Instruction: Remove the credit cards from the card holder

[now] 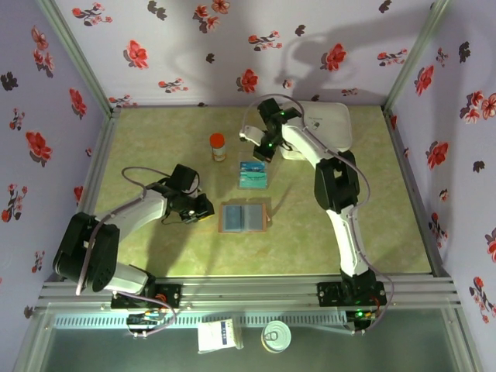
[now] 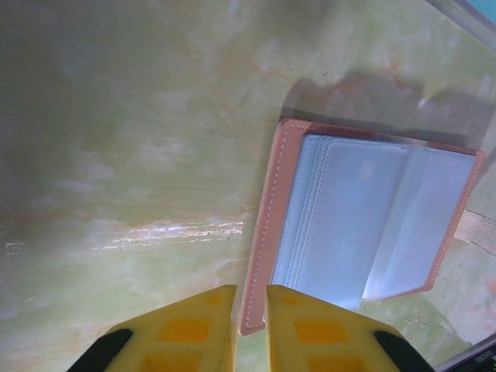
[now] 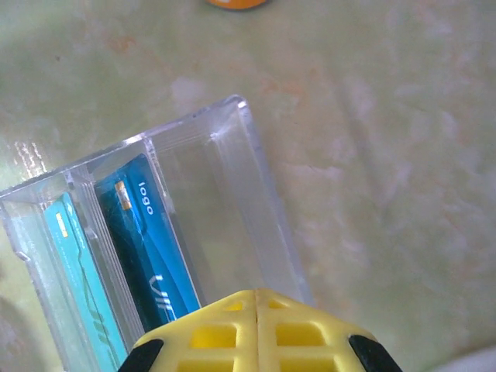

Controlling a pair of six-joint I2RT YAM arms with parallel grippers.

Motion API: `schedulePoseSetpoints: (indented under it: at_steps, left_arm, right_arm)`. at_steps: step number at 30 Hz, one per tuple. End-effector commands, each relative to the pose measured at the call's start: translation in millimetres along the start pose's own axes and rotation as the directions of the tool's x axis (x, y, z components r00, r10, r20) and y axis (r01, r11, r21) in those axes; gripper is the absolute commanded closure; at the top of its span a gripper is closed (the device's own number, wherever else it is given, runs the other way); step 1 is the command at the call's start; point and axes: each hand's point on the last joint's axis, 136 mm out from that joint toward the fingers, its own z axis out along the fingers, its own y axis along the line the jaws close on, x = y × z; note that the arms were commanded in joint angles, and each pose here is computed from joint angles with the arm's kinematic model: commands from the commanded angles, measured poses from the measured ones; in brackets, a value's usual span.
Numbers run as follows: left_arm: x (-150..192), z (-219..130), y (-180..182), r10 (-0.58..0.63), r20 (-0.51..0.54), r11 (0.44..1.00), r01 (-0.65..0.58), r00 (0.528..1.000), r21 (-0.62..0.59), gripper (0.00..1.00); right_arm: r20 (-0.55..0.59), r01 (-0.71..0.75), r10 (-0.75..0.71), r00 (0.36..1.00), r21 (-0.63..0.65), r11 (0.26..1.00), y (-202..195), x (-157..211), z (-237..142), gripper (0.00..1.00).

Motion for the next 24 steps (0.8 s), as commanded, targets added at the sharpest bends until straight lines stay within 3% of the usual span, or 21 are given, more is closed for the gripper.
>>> schedulePoseSetpoints:
  at_steps: [1, 7, 12, 17, 24]
  left_arm:
    - [-10, -1, -14, 0.015, 0.007, 0.999, -0.015, 1.0, 0.039, 0.86]
    - [-10, 10, -24, 0.036, -0.018, 0.998, -0.035, 0.999, 0.049, 0.89]
    - [-8, 21, -28, 0.052, -0.041, 0.998, -0.05, 0.998, 0.046, 0.91]
    - [-5, 30, -33, 0.065, -0.058, 0.997, -0.063, 0.996, 0.048, 0.93]
    - [0, 37, -24, 0.074, -0.078, 0.997, -0.075, 0.994, -0.007, 0.96]
  right_arm:
    - [0.088, -0.051, 0.038, 0.995, 0.142, 0.989, -7, -26, -40, 0.91]
    - [0.147, -0.199, 0.171, 0.974, 0.205, 0.958, 18, -32, -59, 0.88]
    - [0.24, -0.425, 0.381, 0.893, 0.17, 0.889, 46, -33, -63, 0.86]
    - [0.259, -0.676, 0.645, 0.719, 0.049, 0.735, 80, -19, -53, 0.88]
    - [0.209, -0.828, 0.843, 0.495, -0.182, 0.531, 136, -5, -37, 0.9]
